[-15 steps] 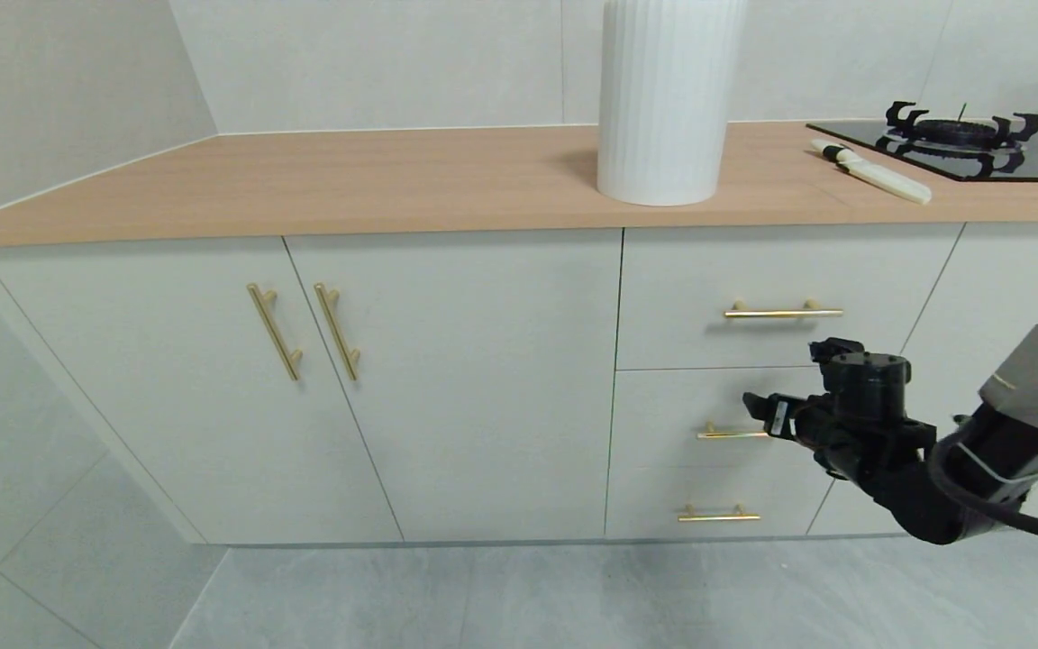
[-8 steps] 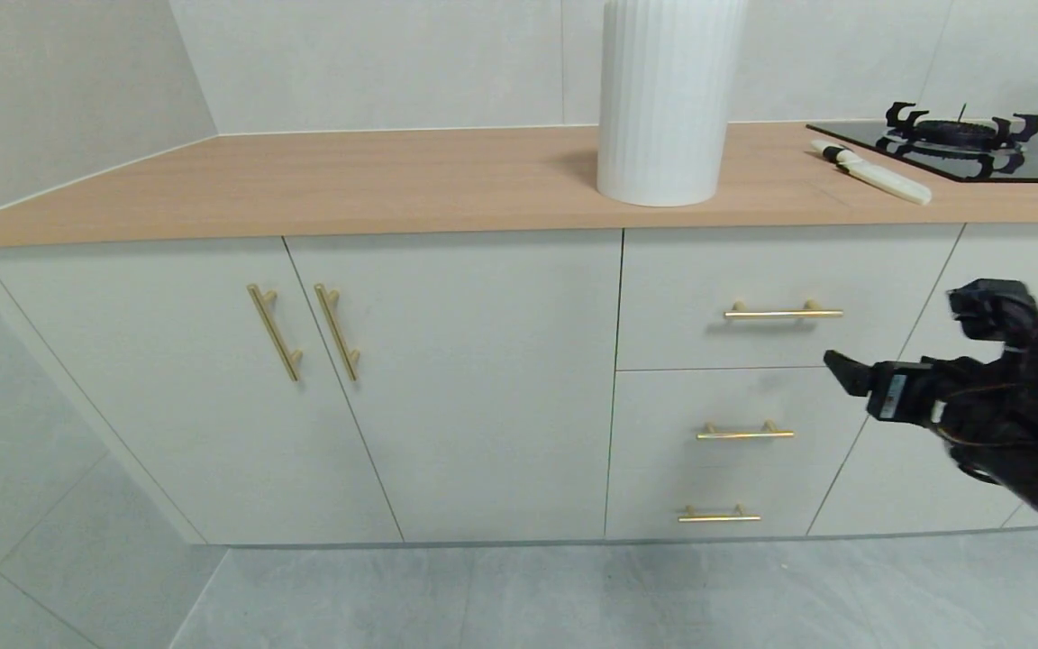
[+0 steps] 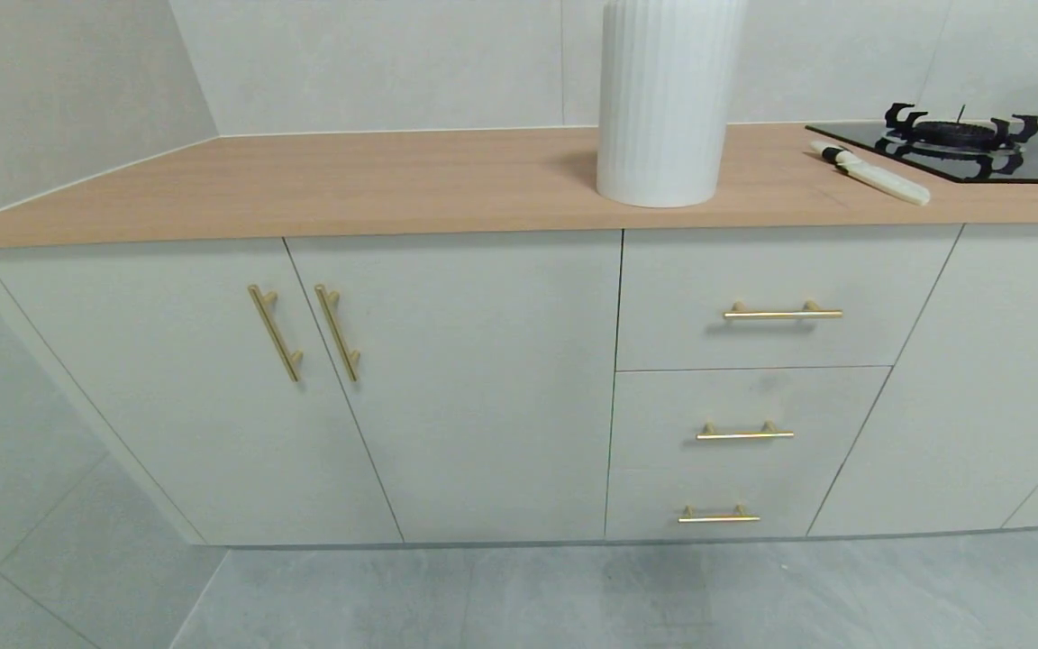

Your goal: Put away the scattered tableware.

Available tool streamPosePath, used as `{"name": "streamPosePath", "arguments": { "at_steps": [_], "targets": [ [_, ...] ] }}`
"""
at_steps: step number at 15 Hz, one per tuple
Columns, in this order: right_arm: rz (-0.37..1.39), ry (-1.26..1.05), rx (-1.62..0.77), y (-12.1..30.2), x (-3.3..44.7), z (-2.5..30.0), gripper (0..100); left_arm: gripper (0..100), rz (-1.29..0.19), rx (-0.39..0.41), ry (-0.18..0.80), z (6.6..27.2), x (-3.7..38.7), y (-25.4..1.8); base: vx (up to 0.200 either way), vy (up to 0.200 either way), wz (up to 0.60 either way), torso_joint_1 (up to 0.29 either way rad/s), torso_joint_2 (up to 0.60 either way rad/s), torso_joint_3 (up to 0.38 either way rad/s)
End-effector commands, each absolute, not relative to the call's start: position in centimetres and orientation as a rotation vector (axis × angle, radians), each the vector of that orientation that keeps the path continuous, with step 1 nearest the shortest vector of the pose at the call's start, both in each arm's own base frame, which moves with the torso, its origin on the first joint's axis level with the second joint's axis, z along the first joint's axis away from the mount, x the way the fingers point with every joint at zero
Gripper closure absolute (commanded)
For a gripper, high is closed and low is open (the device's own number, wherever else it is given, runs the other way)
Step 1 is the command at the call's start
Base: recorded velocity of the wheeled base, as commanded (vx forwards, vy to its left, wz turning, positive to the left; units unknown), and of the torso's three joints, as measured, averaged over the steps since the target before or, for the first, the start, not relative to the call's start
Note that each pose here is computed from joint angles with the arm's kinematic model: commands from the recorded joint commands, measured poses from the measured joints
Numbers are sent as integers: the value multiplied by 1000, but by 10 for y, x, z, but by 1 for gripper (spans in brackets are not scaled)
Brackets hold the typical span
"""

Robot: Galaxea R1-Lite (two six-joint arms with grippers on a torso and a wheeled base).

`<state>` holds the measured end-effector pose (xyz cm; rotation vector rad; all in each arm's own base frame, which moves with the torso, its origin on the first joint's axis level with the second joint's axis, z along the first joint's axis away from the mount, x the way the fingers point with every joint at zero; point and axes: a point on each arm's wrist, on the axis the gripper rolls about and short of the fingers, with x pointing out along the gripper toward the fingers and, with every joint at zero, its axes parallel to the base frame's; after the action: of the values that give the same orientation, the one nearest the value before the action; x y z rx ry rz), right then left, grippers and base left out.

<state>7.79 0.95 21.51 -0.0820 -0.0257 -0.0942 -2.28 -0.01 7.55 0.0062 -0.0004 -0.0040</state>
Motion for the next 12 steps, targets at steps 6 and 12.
{"name": "streamPosePath", "arguments": {
  "at_steps": [6,12],
  "targets": [
    [-287,-243,-132,-13,-66,189,0,0,-5,6,0,75,-23,0,0,0,0,0,0,0],
    [-310,-197,-123,-8,-60,162,0,0,-5,8,0,75,-23,0,0,0,0,0,0,0]
  ]
}}
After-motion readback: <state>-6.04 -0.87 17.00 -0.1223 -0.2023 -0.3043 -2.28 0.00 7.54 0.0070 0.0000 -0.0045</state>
